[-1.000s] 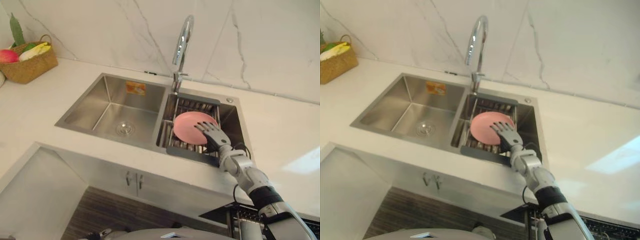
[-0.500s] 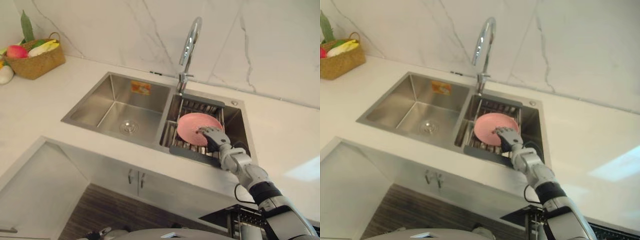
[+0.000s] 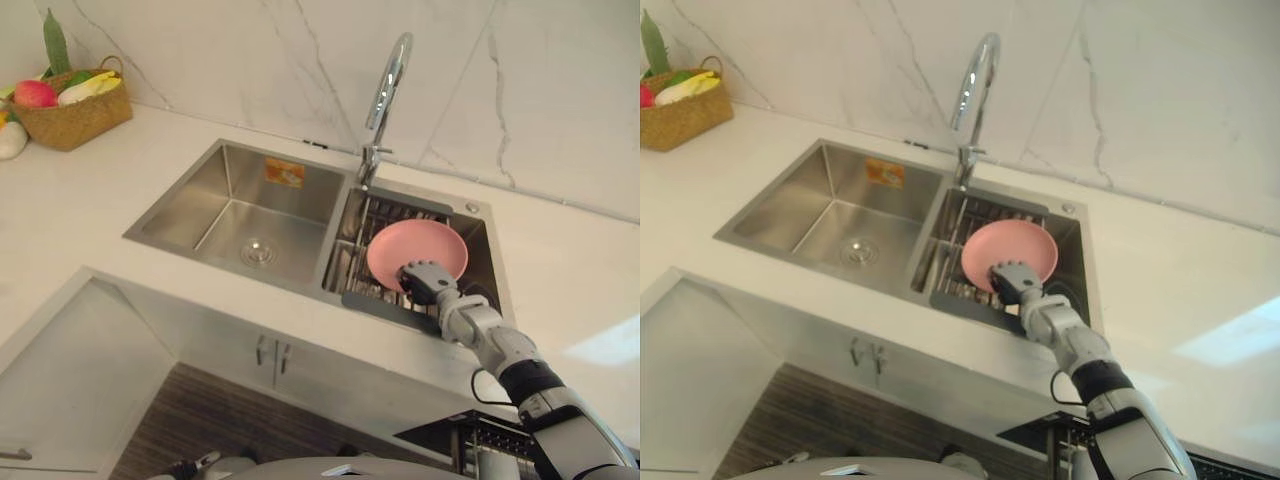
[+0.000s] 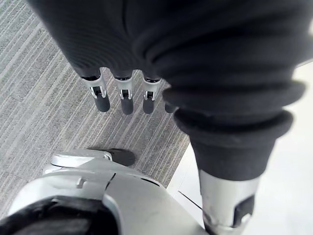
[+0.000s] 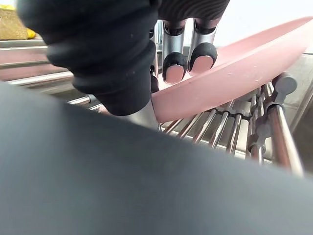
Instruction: Walk over to the sink, pick up the cup, carry it to the dishwasher, place the cup inside the dishwasher, then close the dishwasher door
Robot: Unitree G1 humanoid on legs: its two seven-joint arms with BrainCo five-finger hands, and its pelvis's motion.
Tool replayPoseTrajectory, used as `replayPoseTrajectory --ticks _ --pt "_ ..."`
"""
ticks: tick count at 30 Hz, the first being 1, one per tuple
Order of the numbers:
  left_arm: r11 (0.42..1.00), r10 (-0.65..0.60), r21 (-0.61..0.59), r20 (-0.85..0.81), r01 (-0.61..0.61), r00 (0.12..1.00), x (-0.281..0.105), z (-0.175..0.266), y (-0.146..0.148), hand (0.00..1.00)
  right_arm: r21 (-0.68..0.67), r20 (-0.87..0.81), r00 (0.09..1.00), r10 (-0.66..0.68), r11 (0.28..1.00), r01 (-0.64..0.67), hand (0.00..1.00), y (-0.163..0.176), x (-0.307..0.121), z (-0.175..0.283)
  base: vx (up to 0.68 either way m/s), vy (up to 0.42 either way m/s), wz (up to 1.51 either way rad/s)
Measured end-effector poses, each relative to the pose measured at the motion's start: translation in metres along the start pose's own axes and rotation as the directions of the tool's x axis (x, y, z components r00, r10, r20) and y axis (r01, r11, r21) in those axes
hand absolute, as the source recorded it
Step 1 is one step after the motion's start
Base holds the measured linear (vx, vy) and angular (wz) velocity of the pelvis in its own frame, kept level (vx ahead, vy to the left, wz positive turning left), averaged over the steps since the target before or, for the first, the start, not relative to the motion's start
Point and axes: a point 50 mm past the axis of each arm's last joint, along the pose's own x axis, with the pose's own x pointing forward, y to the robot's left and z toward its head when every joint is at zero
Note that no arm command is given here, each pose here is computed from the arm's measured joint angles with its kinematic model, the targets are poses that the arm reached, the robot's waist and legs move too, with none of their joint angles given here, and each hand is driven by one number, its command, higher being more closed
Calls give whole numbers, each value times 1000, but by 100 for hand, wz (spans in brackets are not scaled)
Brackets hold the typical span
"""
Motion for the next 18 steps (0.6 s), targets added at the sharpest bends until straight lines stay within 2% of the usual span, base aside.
replayPoseTrajectory --ticks 5,13,18 --pt "1000 4 1 6 -4 1000 0 1 1 0 0 0 1000 -11 1000 11 100 0 0 -1 0 0 0" --pt "1000 16 1 8 -16 1000 0 1 2 0 -15 -41 991 -130 992 129 100 -10 -3 -12 0 0 0" --pt "1000 18 -1 13 -18 1000 -1 -1 2 0 -85 -57 983 -174 982 169 100 -27 -8 -28 0 1 -9"
